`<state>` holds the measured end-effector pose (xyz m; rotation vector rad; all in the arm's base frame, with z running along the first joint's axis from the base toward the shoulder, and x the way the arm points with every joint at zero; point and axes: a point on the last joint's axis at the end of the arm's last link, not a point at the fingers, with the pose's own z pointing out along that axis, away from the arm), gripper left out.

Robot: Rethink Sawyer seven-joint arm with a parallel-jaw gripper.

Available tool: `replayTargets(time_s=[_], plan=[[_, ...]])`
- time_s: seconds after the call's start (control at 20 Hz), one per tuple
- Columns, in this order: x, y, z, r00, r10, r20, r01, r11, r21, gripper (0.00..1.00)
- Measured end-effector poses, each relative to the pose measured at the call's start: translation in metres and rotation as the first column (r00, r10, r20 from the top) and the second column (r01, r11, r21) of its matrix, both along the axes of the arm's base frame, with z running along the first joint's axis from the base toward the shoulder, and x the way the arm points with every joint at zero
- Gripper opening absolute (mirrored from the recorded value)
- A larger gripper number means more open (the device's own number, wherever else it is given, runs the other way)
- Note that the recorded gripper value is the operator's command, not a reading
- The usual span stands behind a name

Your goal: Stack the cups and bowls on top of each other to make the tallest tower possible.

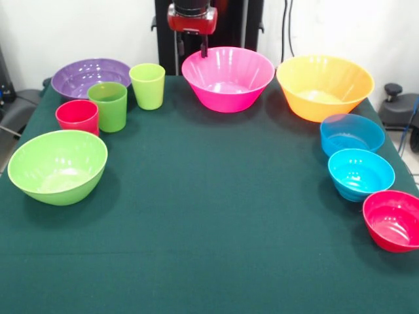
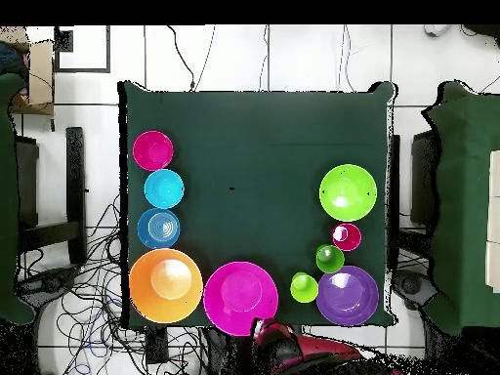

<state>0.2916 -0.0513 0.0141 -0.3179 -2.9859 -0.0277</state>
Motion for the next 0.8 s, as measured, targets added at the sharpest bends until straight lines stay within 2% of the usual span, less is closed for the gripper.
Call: replayTargets(time_s=[0.8], plan=[[-0.003,0.004,-0.012,0.9998,0.009,-0.017,-0.008,0.9996,0.026,1.0]])
